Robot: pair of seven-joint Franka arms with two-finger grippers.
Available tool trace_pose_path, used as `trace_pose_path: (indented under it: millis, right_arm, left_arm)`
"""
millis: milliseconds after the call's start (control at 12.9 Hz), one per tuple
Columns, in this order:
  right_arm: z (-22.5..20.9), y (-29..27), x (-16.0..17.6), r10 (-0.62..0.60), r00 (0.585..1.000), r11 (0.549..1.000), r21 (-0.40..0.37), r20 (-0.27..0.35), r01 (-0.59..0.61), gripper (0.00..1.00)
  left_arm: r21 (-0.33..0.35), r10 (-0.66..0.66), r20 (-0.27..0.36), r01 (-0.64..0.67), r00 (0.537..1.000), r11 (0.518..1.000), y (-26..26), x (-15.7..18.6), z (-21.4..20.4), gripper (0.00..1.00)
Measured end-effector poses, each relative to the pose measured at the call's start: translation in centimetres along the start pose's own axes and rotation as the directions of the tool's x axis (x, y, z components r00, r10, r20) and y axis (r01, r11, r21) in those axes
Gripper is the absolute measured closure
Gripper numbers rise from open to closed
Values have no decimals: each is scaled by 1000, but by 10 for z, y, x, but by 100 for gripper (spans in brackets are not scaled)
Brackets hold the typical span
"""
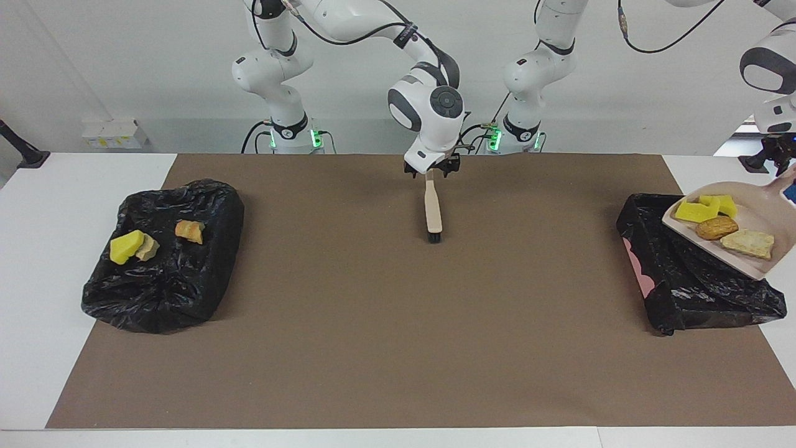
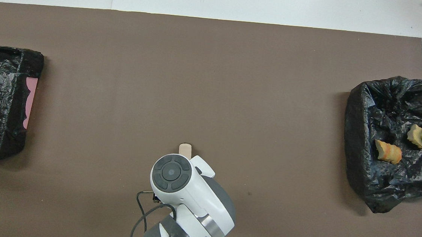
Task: Sweep and dump trash in bin
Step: 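Lay the brush at the table center with the right gripper and withdraw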
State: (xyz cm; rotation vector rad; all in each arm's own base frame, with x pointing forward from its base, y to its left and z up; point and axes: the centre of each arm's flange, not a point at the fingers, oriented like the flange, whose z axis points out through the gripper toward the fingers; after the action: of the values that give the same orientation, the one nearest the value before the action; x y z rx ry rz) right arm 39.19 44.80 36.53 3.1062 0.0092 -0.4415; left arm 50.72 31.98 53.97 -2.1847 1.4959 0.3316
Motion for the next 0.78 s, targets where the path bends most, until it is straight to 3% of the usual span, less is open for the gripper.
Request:
trace_pose_path:
  millis: [311, 621, 776]
  right_arm:
    - [-74, 56, 42, 2, 997, 1000, 1, -73, -2, 0]
    - [-141, 136, 75, -114, 986, 990, -97, -123, 102, 0]
    - [-173, 176, 91, -164, 978, 983, -100, -128, 152, 0]
  left_arm:
    - [-12, 83, 180, -82, 980, 997, 0, -4, -2, 68]
    - [-13, 119, 337, -121, 934, 993, -5, 15, -20, 68]
    - [-26, 138, 393, -139, 909, 990, -8, 20, -37, 68]
